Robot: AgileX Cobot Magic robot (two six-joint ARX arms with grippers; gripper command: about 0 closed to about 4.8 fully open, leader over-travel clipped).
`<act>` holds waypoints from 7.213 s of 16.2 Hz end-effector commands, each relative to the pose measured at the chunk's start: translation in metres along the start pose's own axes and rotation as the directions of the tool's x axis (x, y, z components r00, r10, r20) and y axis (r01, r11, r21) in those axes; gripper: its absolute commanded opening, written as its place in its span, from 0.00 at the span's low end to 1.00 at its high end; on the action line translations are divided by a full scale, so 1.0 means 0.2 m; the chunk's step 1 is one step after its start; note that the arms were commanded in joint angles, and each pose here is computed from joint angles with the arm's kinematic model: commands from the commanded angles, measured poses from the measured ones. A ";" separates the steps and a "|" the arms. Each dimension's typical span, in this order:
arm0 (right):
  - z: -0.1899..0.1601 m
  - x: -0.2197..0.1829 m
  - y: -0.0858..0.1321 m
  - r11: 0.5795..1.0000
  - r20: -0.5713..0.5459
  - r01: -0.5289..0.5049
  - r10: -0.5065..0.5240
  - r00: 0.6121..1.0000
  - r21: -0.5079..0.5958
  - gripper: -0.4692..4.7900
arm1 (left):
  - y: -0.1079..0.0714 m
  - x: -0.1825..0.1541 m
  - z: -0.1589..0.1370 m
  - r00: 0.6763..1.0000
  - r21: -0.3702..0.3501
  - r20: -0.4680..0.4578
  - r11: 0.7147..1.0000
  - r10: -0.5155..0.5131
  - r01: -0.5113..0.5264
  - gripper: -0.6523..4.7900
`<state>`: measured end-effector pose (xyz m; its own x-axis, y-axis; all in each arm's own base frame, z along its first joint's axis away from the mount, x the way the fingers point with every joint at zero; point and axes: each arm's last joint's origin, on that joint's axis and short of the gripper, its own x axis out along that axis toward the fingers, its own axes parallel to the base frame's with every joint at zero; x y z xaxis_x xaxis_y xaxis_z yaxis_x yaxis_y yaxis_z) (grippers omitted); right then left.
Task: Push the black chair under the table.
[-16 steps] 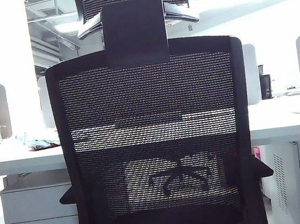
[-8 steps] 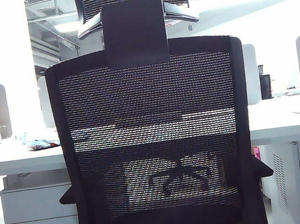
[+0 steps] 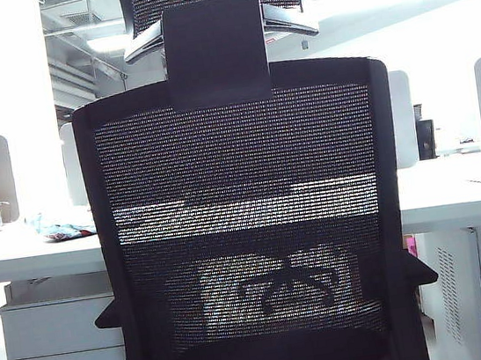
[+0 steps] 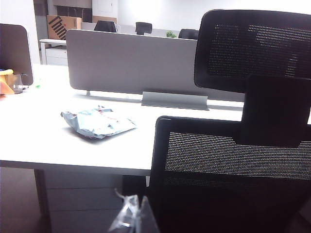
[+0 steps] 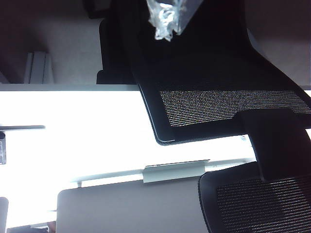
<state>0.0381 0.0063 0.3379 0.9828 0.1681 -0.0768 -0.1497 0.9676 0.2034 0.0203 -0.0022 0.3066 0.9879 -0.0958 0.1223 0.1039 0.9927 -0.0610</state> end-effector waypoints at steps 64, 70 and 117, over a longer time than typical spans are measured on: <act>0.01 0.00 0.00 1.000 0.014 0.000 0.000 1.000 -0.003 0.09 | 0.08 0.29 -0.80 0.971 0.042 -0.228 0.997 0.067 -0.059 0.11; 0.01 0.00 0.00 1.000 0.014 0.000 0.000 1.000 -0.003 0.09 | 0.08 0.29 -0.80 0.971 0.043 -0.229 0.997 0.071 -0.063 0.11; -0.79 0.35 -0.24 0.988 0.137 0.134 -0.124 0.983 -0.071 0.09 | 0.08 0.29 -0.80 0.971 0.042 -0.229 0.997 0.072 -0.064 0.11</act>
<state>0.0974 0.0009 0.1650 0.9997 0.0229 -0.0051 -0.0221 0.9919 0.1255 0.0965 -0.0035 0.1538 0.9916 -0.0360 -0.1242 0.0325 0.9990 -0.0298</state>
